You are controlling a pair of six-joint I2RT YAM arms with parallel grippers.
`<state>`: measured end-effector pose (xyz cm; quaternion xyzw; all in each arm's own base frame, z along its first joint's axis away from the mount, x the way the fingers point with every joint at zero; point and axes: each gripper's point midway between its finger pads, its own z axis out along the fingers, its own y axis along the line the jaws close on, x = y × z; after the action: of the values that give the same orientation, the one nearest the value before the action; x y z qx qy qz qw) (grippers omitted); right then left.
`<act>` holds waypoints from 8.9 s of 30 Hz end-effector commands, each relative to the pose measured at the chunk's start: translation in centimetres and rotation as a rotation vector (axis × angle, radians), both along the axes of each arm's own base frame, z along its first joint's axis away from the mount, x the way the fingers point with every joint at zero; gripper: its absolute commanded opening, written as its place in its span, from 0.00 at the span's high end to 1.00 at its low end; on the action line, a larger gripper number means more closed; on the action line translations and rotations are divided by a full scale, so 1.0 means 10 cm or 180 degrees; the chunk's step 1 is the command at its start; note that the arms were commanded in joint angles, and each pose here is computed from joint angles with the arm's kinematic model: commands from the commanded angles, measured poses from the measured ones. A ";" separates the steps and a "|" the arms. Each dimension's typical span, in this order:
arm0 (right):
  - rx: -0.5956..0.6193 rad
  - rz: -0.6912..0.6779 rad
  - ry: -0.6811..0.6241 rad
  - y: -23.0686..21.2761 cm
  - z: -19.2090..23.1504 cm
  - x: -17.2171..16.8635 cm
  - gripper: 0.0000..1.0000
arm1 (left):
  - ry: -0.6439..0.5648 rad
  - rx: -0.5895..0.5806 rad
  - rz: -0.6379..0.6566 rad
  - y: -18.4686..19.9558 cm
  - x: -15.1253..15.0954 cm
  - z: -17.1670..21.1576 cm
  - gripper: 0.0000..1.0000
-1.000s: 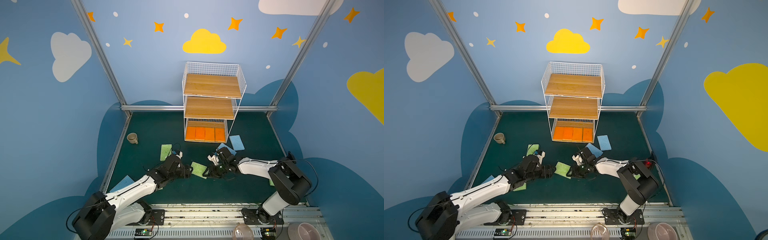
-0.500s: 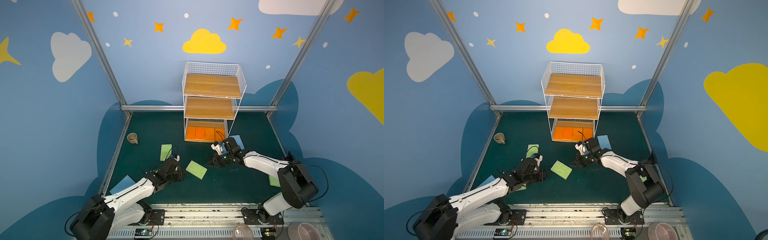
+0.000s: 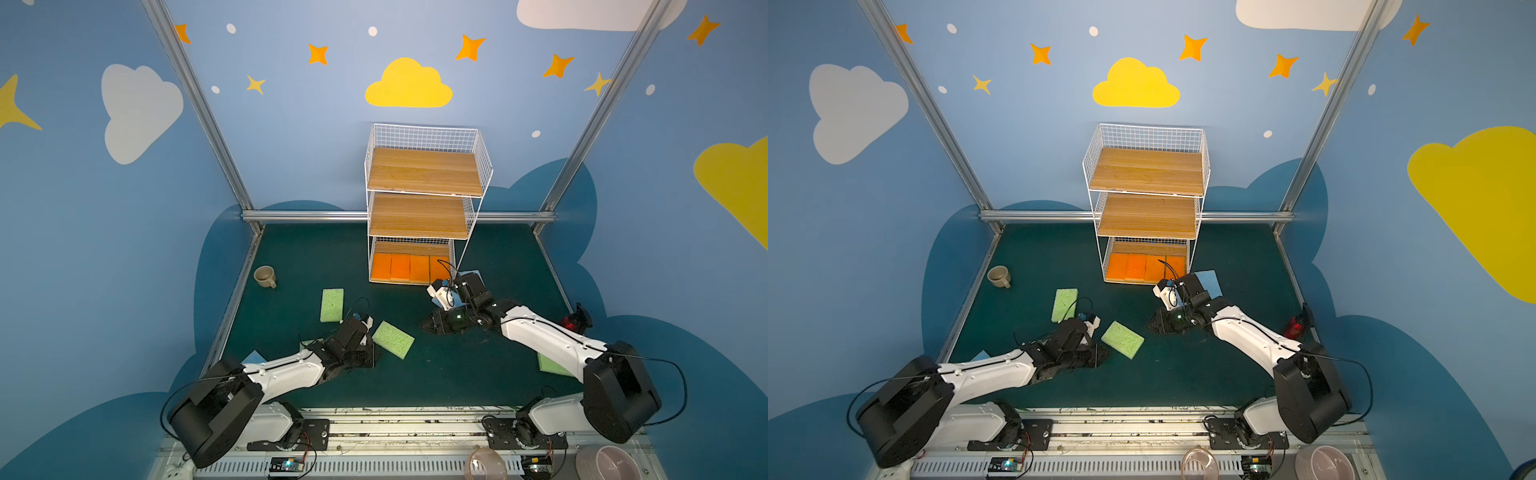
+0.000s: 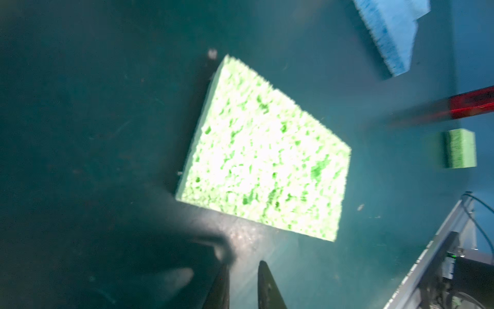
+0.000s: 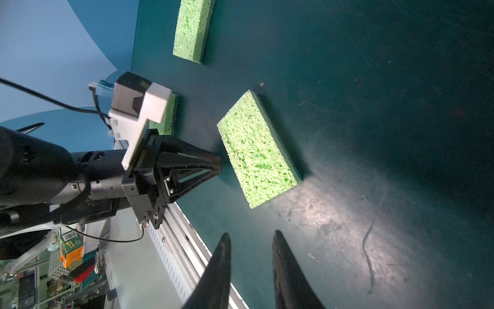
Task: Place and organize the cleaning sponges onto the shelf
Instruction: 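Lower the right gripper onto the green sponge and close on it, then carry the green sponge up to the middle shelf board with the right gripper, then set the green sponge on the middle board and open the right gripper, then pull the right gripper back while the left gripper pushes a green sponge forward, then move the right gripper down toward the green sponge the left gripper pushed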
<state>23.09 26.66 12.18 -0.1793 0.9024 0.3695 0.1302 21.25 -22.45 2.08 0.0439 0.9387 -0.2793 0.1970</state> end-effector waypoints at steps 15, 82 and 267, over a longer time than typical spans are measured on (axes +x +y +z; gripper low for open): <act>-0.0186 0.0706 -0.0930 0.07 0.08 -0.49 0.63 | -0.0350 0.0188 0.0248 -0.03 0.79 0.17 0.79; -0.1815 0.2244 -0.2548 0.82 -0.16 -0.06 1.00 | -0.0715 -0.0040 0.1007 0.96 0.21 0.58 0.07; -0.0877 0.2105 -0.1605 0.61 -0.09 -0.34 0.58 | -0.0279 0.0273 0.1028 0.69 0.45 0.44 0.00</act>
<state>20.46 32.31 11.80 -0.5272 0.7909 0.2092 0.2298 26.09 -16.74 6.92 -0.0931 0.9340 -0.2208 0.2650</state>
